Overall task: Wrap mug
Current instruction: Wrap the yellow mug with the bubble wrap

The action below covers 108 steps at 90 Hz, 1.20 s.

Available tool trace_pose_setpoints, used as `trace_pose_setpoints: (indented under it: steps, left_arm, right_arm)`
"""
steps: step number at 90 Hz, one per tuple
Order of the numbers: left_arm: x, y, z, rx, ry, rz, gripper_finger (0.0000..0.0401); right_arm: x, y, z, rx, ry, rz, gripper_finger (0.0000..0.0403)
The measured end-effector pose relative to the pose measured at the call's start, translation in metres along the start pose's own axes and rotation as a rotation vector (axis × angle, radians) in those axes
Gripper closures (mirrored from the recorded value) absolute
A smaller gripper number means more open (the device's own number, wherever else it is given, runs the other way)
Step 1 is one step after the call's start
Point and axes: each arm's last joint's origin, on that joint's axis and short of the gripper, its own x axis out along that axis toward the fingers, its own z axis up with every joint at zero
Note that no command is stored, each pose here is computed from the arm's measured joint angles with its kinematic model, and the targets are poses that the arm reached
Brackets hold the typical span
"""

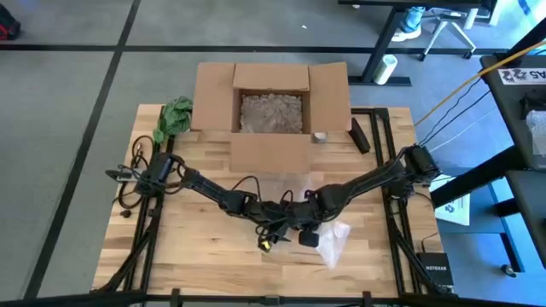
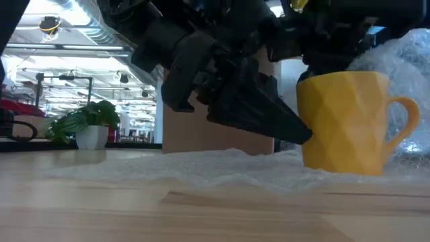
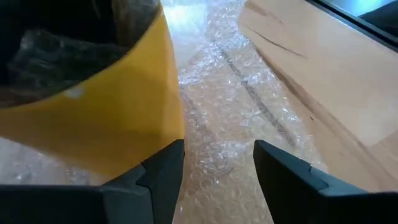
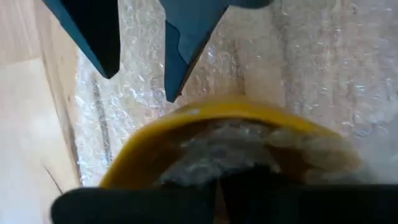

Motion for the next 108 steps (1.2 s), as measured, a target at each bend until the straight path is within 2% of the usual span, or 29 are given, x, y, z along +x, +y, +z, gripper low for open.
trace_pose_setpoints:
  steps: [48,70,80,95,108]
  left_arm:
    - [0.000,0.001,0.001,0.002,-0.004,0.006,0.0224]
    - [0.000,0.001,0.000,0.002,-0.004,0.006,0.0224]
    - [0.000,0.001,0.000,0.001,-0.002,0.003,0.0224]
    - [0.000,0.001,0.000,-0.004,0.005,0.002,0.0224]
    - [0.000,-0.001,-0.001,-0.004,0.012,-0.003,0.0224]
  right_arm:
    - [-0.026,0.006,0.007,-0.020,-0.008,-0.027,0.0403]
    - [-0.045,0.007,0.009,-0.022,0.010,-0.129,0.0403]
    - [-0.065,0.012,0.009,-0.038,-0.042,-0.177,0.0403]
    - [-0.088,0.020,-0.001,-0.028,-0.059,-0.196,0.0403]
    - [-0.110,0.030,-0.020,-0.021,-0.083,-0.199,0.0401]
